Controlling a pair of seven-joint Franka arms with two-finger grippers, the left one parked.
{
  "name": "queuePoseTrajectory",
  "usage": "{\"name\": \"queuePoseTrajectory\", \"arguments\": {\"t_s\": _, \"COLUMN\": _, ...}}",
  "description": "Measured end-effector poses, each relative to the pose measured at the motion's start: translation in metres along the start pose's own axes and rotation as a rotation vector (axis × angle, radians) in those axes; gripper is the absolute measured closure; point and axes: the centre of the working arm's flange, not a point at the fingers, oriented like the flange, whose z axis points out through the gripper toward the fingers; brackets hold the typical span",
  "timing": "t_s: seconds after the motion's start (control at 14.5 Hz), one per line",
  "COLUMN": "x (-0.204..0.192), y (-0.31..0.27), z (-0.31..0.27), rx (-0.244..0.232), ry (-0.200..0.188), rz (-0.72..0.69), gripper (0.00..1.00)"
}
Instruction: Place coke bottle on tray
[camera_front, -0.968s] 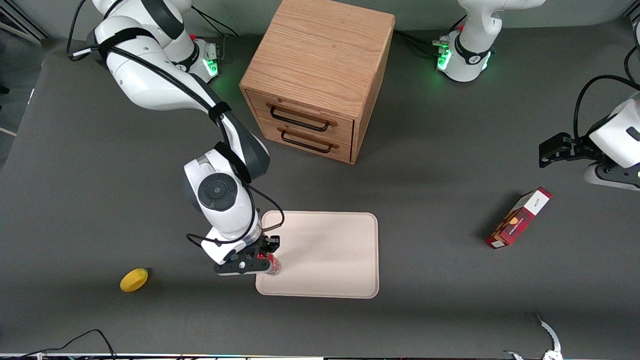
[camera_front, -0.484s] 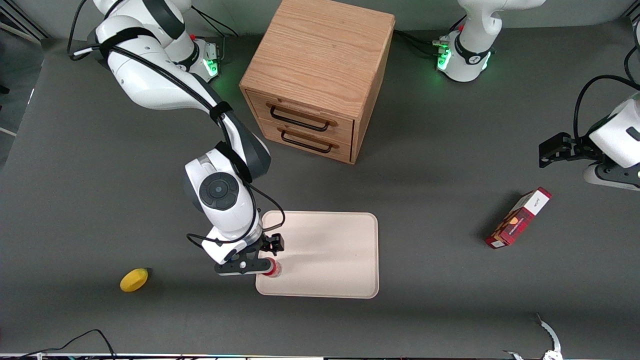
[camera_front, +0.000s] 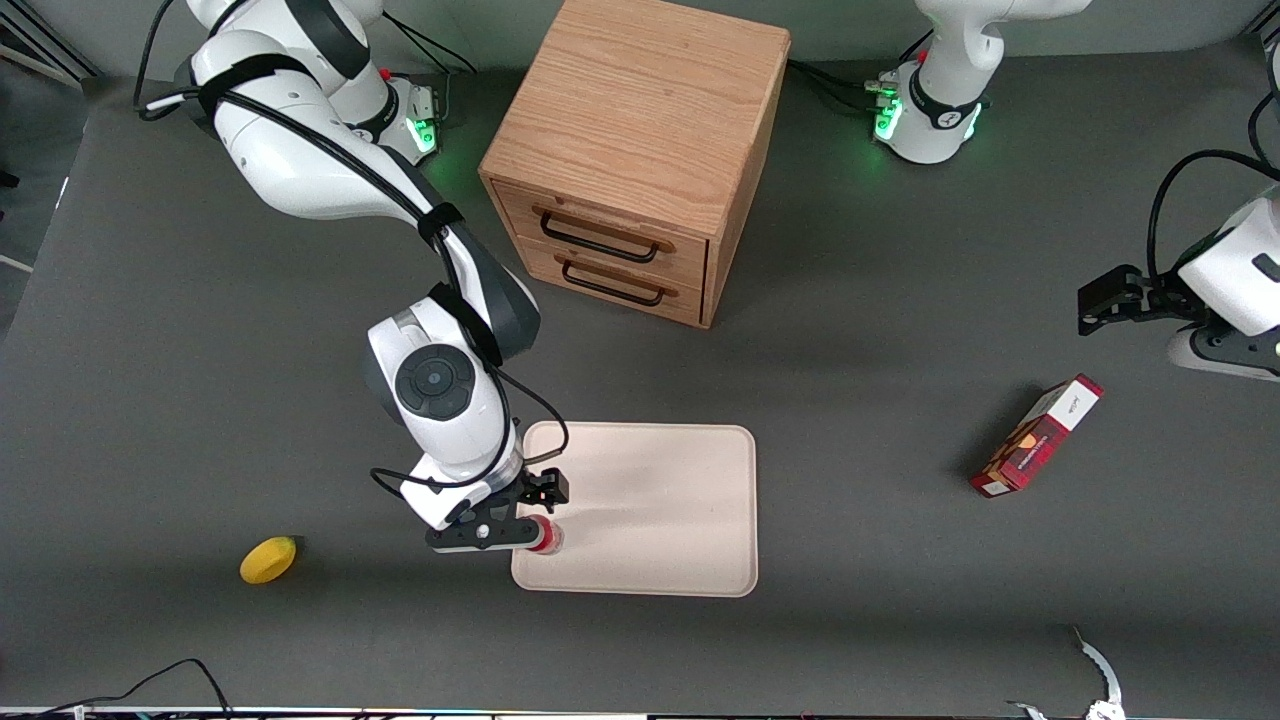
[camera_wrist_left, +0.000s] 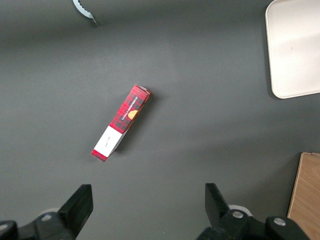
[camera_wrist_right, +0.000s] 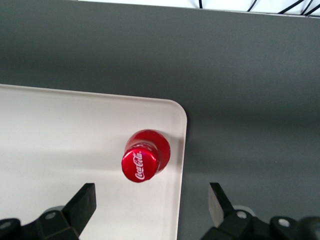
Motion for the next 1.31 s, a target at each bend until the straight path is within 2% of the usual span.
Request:
{"name": "queuePoseTrajectory", "arguments": {"t_s": 0.14, "x": 0.003, "y": 0.003, "z": -0.015, "rx": -0.004, "ry": 0.008, "rz": 0.005, "gripper": 0.00}}
{"name": "queuePoseTrajectory", "arguments": {"t_s": 0.41, "x": -0.003, "y": 0.024, "z": -0.077, "rx": -0.063, "ry": -0.061, "rz": 0.003, "gripper": 0.00}}
{"name": "queuePoseTrajectory", "arguments": {"t_s": 0.62, "x": -0.015, "y": 0.061, "z": -0.133, "rx": -0.050, "ry": -0.125, "rz": -0.017, "gripper": 0.00}}
{"name": "queuePoseTrajectory", "arguments": {"t_s": 0.9, "x": -0.048, "y": 0.121, "z": -0.198, "rx": -0.060, "ry": -0.185, "rz": -0.031, "gripper": 0.00}}
{"name": "queuePoseTrajectory", "arguments": {"t_s": 1.11, "x": -0.076, "y": 0.181, "z": -0.240, "rx": -0.051, "ry": -0.215, "rz": -0.052, "gripper": 0.04}}
{"name": "queuePoseTrajectory", "arguments": {"t_s": 1.31, "x": -0.094, "y": 0.228, "z": -0.265, "rx": -0.034, "ry": -0.234, "rz": -0.036, "gripper": 0.04}}
